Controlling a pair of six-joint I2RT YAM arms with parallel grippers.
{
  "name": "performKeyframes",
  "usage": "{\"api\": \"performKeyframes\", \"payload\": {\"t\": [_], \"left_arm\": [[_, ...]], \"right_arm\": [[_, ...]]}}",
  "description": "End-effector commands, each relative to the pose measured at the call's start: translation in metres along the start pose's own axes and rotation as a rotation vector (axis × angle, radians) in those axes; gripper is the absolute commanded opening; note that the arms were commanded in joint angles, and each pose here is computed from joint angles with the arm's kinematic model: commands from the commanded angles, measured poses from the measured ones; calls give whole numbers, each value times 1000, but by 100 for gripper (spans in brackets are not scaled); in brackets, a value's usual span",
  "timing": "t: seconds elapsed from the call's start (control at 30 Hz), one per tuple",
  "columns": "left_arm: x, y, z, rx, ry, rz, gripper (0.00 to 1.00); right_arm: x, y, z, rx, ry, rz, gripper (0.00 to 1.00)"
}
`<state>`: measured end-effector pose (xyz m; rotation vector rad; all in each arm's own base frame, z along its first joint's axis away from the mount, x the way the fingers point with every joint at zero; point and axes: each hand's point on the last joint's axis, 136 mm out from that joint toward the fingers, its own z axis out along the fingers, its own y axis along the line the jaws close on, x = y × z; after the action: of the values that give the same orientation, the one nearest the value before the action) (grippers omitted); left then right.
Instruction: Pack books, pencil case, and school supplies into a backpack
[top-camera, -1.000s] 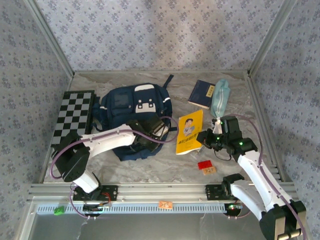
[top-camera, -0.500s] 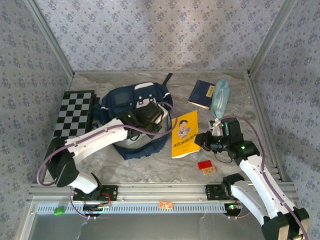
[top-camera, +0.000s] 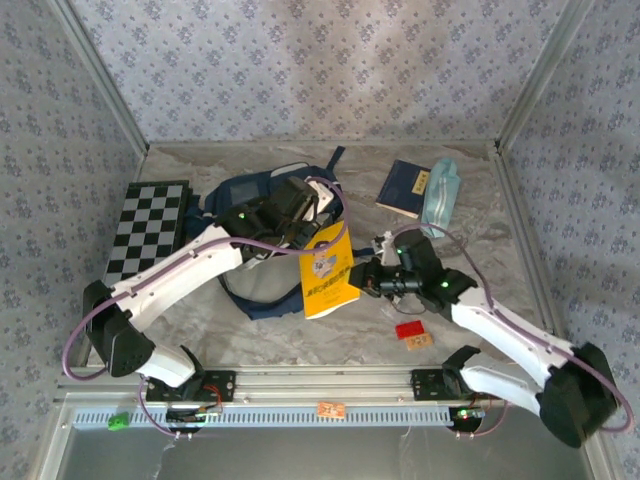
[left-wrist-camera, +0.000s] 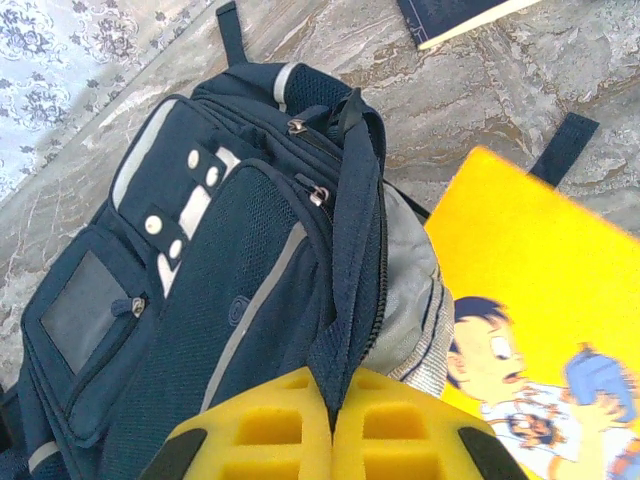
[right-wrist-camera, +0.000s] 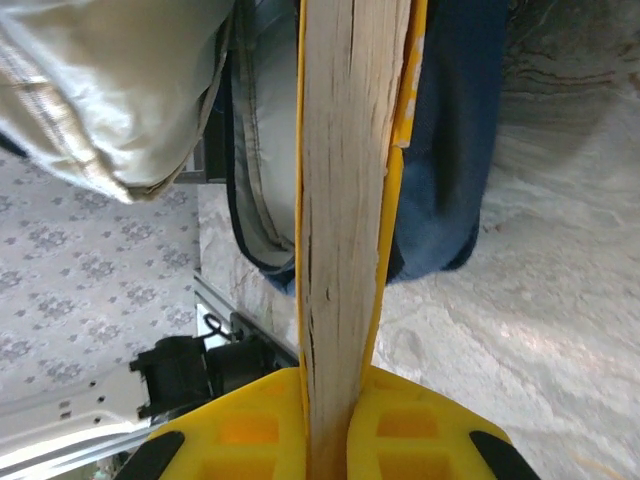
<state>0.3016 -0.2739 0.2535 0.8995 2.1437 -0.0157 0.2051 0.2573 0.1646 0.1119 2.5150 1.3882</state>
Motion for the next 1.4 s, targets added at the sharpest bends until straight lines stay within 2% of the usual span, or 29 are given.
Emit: {"api": "performKeyframes", "payload": {"t": [0.0,0.37,0.53,0.63,0.8,0.87,0.97,1.17,1.37], "left_arm": [[-57,22,-43,-34,-211,-40,0],[-69,24,-48,-7,-239,-67,0],[-65,28,-46,10,-223,-85,0],[-62,28,-43,28,-220,-95,0],[-57,29,-39,29,-206,-93,0],[-55,31,-38,27,-201,-98,0],[-52,31,-37,31,-197,-106,0],[-49,28,-36,51,-204,-115,0],[-47,26,-33,59,-197,-117,0]], "right_arm": [[-44,54,13,-122,-151,-71,0],[-97,70,118,-113,-217,-137,0],[-113,45,148,-10,-272,-168,1],[-121,28,155,96,-293,-199,13],[-115,20,150,173,-243,-246,41],[-110,18,140,209,-242,-267,46],[-100,13,122,310,-232,-302,49],[-68,6,110,395,-161,-346,48],[-36,4,137,378,-79,-357,28]]}}
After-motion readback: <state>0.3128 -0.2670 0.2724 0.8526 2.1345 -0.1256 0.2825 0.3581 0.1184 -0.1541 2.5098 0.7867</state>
